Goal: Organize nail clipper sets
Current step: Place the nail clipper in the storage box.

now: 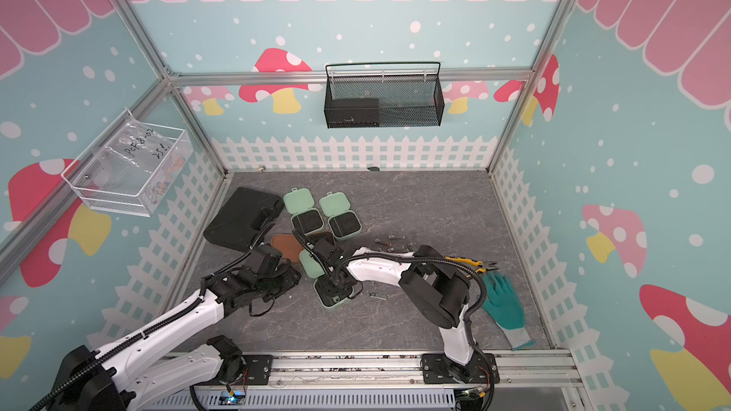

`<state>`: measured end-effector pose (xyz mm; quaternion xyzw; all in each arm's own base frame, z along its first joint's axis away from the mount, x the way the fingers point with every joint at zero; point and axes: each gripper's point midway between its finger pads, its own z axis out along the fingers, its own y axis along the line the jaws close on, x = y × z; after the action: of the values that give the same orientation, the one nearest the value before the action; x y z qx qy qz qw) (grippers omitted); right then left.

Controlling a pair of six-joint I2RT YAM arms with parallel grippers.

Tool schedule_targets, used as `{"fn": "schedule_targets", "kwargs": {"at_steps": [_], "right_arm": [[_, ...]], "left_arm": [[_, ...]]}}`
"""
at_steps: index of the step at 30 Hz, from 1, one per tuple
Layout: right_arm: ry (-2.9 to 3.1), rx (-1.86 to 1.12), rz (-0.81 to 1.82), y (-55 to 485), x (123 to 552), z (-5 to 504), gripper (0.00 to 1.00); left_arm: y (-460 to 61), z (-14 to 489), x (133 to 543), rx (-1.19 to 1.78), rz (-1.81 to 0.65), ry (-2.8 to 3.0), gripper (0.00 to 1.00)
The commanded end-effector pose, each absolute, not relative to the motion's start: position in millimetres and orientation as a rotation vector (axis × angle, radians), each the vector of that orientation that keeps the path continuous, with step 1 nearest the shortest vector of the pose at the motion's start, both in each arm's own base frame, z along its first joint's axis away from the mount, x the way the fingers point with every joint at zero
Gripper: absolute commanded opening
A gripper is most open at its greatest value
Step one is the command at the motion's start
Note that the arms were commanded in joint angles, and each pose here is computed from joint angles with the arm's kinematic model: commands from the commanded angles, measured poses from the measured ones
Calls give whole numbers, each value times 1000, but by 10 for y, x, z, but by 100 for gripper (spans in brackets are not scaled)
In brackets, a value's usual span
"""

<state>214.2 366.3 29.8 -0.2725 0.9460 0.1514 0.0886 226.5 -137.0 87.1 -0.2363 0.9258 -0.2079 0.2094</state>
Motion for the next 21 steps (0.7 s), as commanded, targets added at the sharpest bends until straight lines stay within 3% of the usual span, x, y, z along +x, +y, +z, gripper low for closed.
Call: {"fn": "schedule_targets", "kwargs": {"at_steps": [1, 21], "right_arm": [[2846, -789, 358, 3605, 2150, 210, 7], [2952, -819, 159, 3384, 1995, -182, 7]], "left_arm": [[-1301, 830, 2235, -672, -547, 2576, 48], [-1339, 798, 2254, -642, -539, 2612, 48]]}}
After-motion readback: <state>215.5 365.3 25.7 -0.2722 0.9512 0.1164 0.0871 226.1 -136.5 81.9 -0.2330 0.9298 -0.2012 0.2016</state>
